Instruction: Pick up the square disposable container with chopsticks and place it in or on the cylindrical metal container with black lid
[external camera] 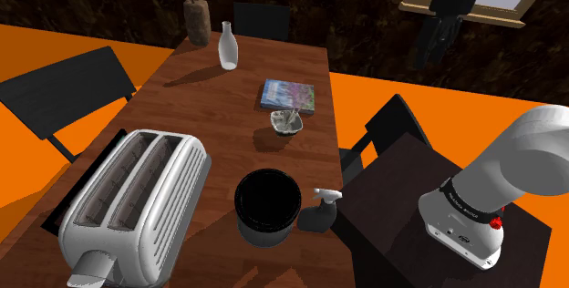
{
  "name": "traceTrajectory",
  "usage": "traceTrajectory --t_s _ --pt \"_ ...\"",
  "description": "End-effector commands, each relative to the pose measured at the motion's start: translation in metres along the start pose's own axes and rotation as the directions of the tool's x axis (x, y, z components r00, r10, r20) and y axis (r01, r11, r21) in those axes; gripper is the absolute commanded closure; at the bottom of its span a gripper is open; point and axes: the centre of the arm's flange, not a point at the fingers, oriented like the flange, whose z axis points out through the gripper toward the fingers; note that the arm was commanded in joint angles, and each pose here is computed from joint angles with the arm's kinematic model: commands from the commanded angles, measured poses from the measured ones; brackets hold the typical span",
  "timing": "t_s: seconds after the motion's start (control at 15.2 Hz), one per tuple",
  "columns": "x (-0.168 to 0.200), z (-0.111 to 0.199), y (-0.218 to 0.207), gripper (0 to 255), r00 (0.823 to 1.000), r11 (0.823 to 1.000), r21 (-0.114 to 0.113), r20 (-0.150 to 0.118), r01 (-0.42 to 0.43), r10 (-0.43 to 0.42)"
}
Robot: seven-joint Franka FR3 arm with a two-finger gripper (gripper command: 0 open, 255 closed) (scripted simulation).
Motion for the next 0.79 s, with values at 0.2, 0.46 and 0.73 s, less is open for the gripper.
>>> traceTrajectory --t_s 0.2,0.46,0.73 --pt "0.024 0.029 0.007 0 1.0 1.0 0.023 -0.019 -0.019 0.02" --pt "0.057 0.066 0.015 0 0.998 0.997 0.055 -0.044 -0.045 0.047" --pt "0.091 0.104 0.023 0 0.995 0.994 0.087 -0.068 -0.069 0.075"
